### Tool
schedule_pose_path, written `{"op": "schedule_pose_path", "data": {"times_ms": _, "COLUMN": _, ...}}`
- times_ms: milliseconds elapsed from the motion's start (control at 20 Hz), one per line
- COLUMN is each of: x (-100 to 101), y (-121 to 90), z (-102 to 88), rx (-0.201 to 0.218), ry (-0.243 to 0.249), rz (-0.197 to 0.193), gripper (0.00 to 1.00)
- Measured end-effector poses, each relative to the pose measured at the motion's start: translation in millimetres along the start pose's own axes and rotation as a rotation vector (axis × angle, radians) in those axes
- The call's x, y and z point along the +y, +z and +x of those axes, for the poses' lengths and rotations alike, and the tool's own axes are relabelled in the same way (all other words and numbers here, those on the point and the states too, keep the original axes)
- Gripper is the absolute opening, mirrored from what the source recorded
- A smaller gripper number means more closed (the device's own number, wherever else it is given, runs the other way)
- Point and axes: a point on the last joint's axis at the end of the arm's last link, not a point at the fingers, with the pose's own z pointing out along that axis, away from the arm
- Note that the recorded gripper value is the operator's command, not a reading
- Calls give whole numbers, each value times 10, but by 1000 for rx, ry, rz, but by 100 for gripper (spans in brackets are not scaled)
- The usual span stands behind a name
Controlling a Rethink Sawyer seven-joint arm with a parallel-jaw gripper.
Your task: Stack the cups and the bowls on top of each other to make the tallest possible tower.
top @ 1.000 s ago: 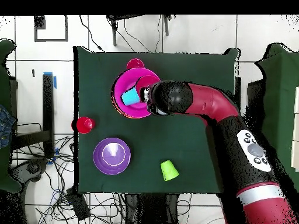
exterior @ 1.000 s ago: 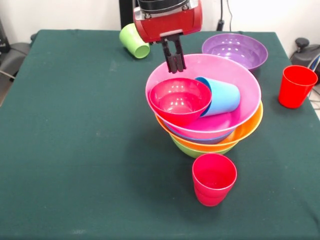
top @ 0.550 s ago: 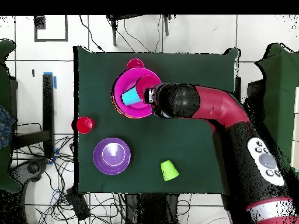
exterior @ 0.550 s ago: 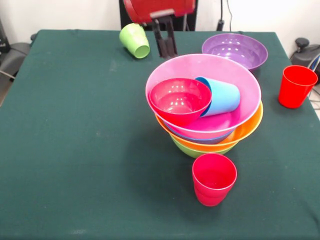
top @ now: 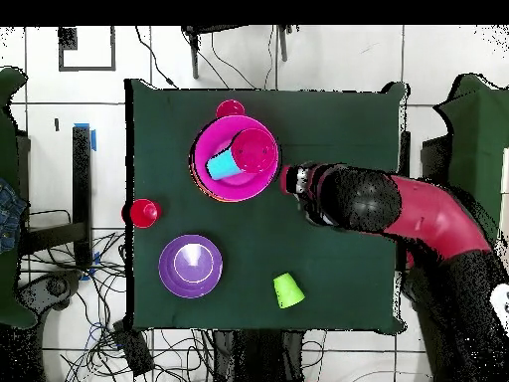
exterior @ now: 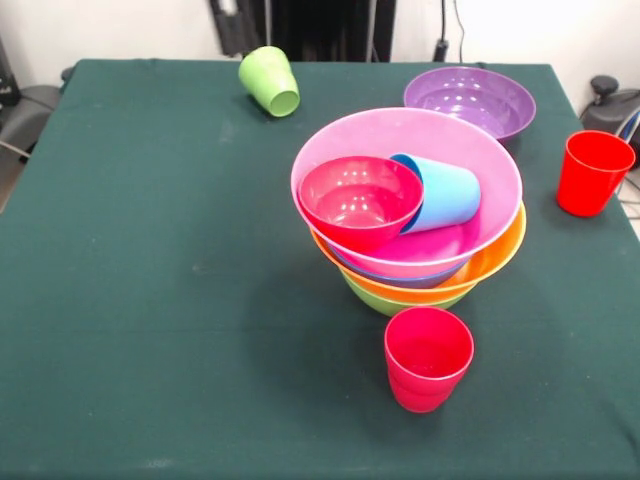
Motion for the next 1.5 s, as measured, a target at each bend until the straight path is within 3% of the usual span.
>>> {"op": "schedule_pose_path", "data": {"times_ms": 100, "x": -134, "y": 6, "z": 66, "rx": -1, "ry": -6, "rz": 19, "gripper": 0}}
{"op": "schedule_pose_path", "data": {"times_ms": 150, "x": -312, "y": 37, "z": 165, "rx": -10, "ry": -27, "rz": 50, "gripper": 0}}
{"op": "schedule_pose_path", "data": {"times_ms": 350, "x": -615, "y": 193, "z": 388, "rx": -32, "ry": -81, "rz": 94, "gripper": 0}}
{"op": "schedule_pose_path", "data": {"times_ms": 550, "x": -776, "y": 370, "z": 583, "rx": -50, "ry": -127, "rz": 106, "gripper": 0}}
{"op": "schedule_pose_path", "data": {"times_ms": 800, "x": -834, "y": 539, "z": 951, "rx": -47, "ry": -180, "rz": 69, "gripper": 0}}
{"op": "schedule_pose_path", "data": {"times_ms": 1150, "x": -800, "y": 480, "z": 1366, "rx": -25, "ry": -195, "rz": -5, "gripper": 0}}
{"op": "schedule_pose_path", "data": {"times_ms": 1200, "x": -817, "y": 437, "z": 1496, "rx": -23, "ry": -191, "rz": -29, "gripper": 100}}
{"op": "schedule_pose_path", "data": {"times_ms": 1500, "x": -894, "y": 360, "z": 1671, "rx": -8, "ry": -185, "rz": -57, "gripper": 100}}
